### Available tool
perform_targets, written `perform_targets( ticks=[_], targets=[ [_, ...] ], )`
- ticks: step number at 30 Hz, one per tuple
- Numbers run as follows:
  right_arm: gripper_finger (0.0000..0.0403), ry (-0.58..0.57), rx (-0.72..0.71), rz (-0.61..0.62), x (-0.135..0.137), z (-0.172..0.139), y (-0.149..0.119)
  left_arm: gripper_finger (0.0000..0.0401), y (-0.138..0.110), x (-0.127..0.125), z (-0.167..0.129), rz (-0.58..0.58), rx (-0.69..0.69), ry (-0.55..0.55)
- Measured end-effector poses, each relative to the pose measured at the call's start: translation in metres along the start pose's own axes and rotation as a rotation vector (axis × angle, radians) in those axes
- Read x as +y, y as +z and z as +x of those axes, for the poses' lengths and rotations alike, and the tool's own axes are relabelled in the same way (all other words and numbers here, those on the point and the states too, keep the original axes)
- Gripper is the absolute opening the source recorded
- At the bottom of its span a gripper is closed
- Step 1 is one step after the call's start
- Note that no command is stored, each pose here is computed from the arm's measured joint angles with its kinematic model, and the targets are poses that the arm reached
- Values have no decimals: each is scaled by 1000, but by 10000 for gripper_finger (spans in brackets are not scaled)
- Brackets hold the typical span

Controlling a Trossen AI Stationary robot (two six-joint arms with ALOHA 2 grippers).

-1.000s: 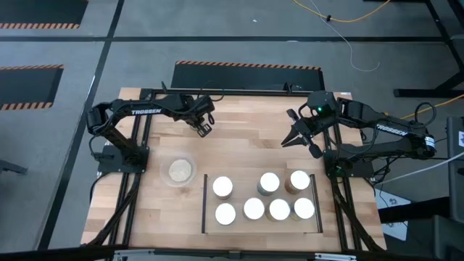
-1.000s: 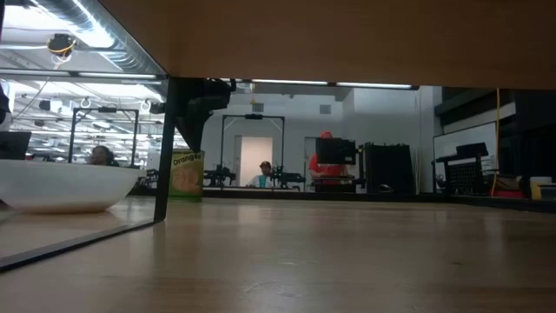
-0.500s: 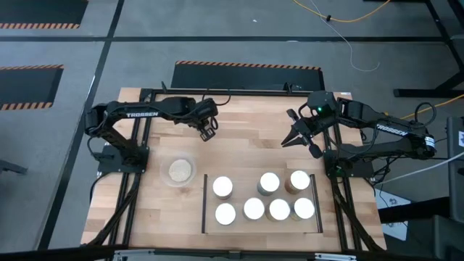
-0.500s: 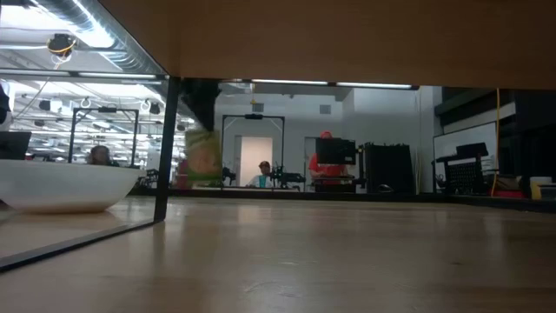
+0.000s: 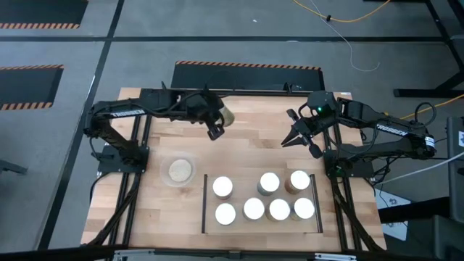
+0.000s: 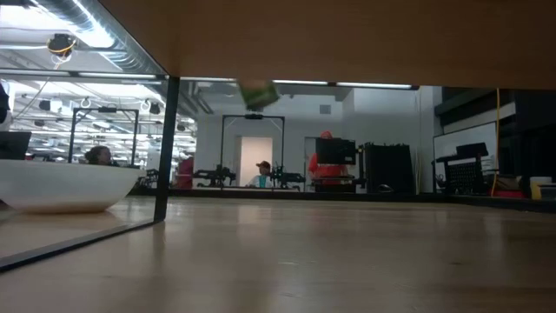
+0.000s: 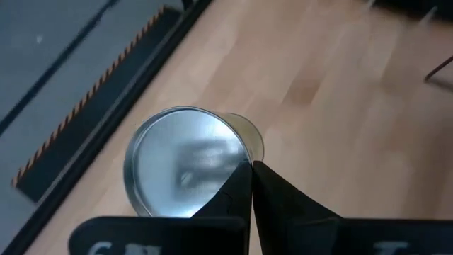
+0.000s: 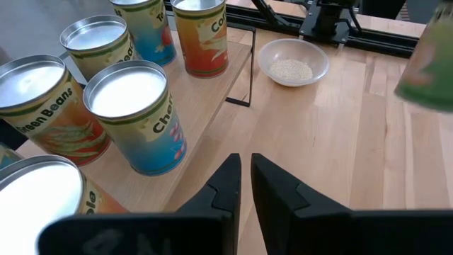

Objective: Pick and place cans onto a shelf
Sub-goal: Put the canned oranges on the shelf

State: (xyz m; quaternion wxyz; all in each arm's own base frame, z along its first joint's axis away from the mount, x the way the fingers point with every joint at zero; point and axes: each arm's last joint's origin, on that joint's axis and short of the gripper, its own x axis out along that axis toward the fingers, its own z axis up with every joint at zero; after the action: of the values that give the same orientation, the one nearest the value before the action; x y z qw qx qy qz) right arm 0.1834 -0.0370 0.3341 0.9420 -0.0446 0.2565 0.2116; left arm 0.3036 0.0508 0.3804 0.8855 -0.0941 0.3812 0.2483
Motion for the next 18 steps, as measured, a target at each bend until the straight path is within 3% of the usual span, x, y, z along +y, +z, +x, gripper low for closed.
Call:
perform_targets(
  ticks=[8, 18],
  targets=[
    [40, 0, 0, 0, 0, 0, 0, 0, 22, -18, -46, 11, -156, -61],
    [40, 0, 0, 0, 0, 0, 0, 0, 27, -40, -70, 24, -227, -151]
  ],
)
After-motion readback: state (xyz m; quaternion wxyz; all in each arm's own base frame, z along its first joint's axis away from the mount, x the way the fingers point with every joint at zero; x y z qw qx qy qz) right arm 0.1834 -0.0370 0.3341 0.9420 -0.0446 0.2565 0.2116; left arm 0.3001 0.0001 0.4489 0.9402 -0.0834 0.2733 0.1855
